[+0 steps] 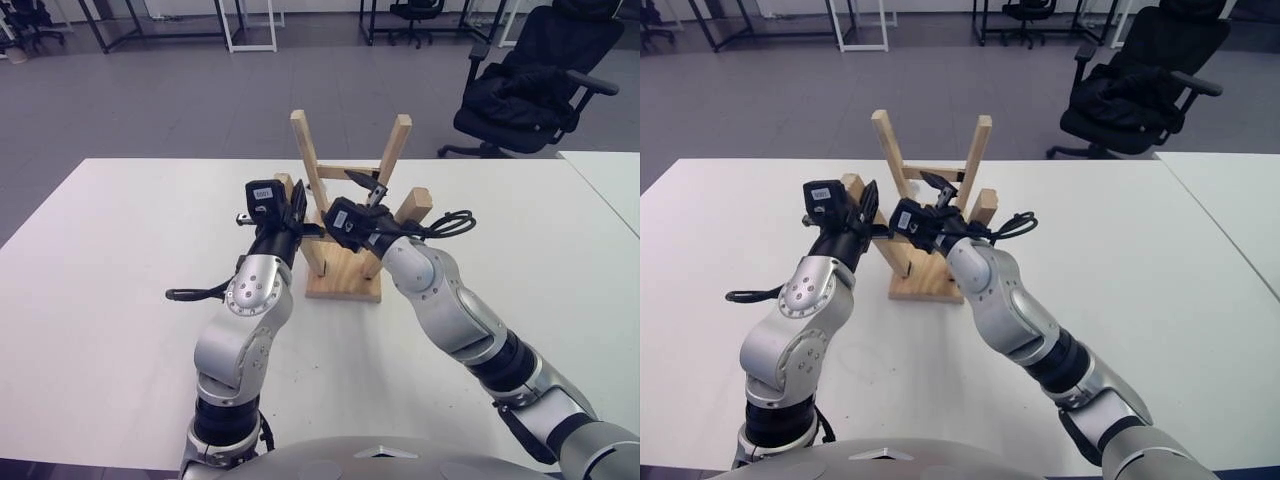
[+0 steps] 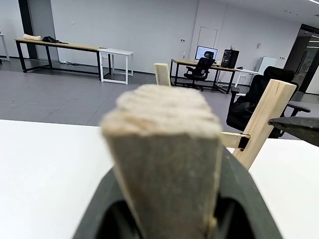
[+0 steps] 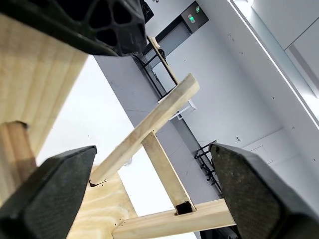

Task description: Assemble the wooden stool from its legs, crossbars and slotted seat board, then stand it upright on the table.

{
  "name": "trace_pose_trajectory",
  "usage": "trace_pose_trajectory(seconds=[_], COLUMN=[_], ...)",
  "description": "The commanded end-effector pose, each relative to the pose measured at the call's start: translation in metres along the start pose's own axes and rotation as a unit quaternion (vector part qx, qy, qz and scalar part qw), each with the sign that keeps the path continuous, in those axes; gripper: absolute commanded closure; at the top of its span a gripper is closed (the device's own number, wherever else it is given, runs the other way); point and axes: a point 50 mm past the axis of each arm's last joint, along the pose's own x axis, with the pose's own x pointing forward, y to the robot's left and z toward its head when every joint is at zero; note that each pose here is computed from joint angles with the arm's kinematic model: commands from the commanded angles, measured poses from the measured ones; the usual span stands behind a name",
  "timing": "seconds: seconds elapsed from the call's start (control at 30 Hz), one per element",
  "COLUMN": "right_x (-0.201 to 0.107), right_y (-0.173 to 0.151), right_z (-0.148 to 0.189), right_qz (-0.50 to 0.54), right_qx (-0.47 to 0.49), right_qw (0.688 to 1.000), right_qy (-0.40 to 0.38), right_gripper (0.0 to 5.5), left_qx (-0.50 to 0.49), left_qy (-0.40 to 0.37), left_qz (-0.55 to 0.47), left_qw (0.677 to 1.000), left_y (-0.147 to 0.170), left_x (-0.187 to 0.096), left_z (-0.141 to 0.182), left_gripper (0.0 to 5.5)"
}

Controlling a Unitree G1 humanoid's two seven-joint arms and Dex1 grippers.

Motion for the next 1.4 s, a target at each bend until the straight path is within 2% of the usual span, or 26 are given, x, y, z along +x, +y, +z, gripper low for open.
trace_pose_trajectory(seconds=[0.03, 0.17, 0.27, 0.43, 0.5, 0.57, 0.6, 0.67, 0.77, 0.83, 0.9, 1.07, 1.17, 1.3, 1.4], right_x=[0.001, 0.004, 0.000, -0.036, -0.049, -0.057, -0.059, -0.052, -0.042, -0.038, -0.035, -0.030, -0.032, -0.031, -0.029], right_y=[0.005, -0.019, -0.043, -0.119, -0.146, -0.165, -0.167, -0.151, -0.096, -0.057, -0.052, -0.089, -0.104, -0.096, -0.081], right_z=[-0.011, 0.003, 0.021, 0.047, 0.045, 0.035, 0.026, -0.010, -0.069, -0.096, -0.096, -0.075, -0.078, -0.100, -0.100], right_qz=[0.026, -0.013, -0.024, -0.088, -0.117, -0.109, -0.094, -0.038, 0.026, 0.043, 0.037, -0.021, -0.060, -0.069, -0.043], right_qx=[0.016, 0.005, 0.019, 0.058, 0.118, 0.210, 0.236, 0.326, 0.424, 0.439, 0.429, 0.419, 0.407, 0.345, 0.320], right_qw=[0.999, 1.000, 0.998, 0.975, 0.958, 0.935, 0.930, 0.919, 0.901, 0.897, 0.903, 0.906, 0.910, 0.936, 0.946], right_qy=[0.029, 0.002, -0.052, -0.194, -0.235, -0.264, -0.267, -0.218, -0.086, -0.003, 0.008, -0.053, -0.056, -0.003, -0.003], right_gripper=[1.27, 1.27, 1.27, 1.27, 1.27, 1.27, 1.27, 1.27, 1.27, 1.27, 1.27, 1.27, 1.27, 1.27, 1.27], left_qx=[-0.035, -0.074, -0.078, -0.010, 0.015, 0.031, 0.032, 0.002, 0.001, 0.011, 0.045, 0.046, 0.064, 0.074, 0.066], left_qy=[0.007, -0.052, -0.109, -0.211, -0.217, -0.186, -0.160, -0.074, 0.044, 0.095, 0.094, -0.016, -0.077, -0.165, -0.187], left_qz=[-0.006, -0.017, -0.040, -0.154, -0.179, -0.207, -0.228, -0.264, -0.286, -0.302, -0.316, -0.318, -0.293, -0.232, -0.201], left_qw=[0.999, 0.996, 0.990, 0.965, 0.959, 0.960, 0.960, 0.962, 0.957, 0.949, 0.943, 0.947, 0.951, 0.956, 0.959], left_y=[-0.004, -0.003, -0.001, 0.007, 0.014, 0.026, 0.031, 0.043, 0.044, 0.034, 0.026, 0.019, 0.029, 0.060, 0.075], left_x=[0.000, -0.002, -0.005, -0.006, 0.005, 0.021, 0.027, 0.040, 0.047, 0.049, 0.053, 0.062, 0.064, 0.058, 0.048], left_z=[0.005, 0.032, 0.059, 0.123, 0.143, 0.145, 0.138, 0.098, 0.020, -0.028, -0.042, 0.014, 0.053, 0.111, 0.123], left_gripper=[3.70, 3.07, 2.61, 1.76, 1.46, 1.41, 1.41, 1.41, 1.41, 1.41, 1.41, 1.41, 1.41, 1.41, 1.41])
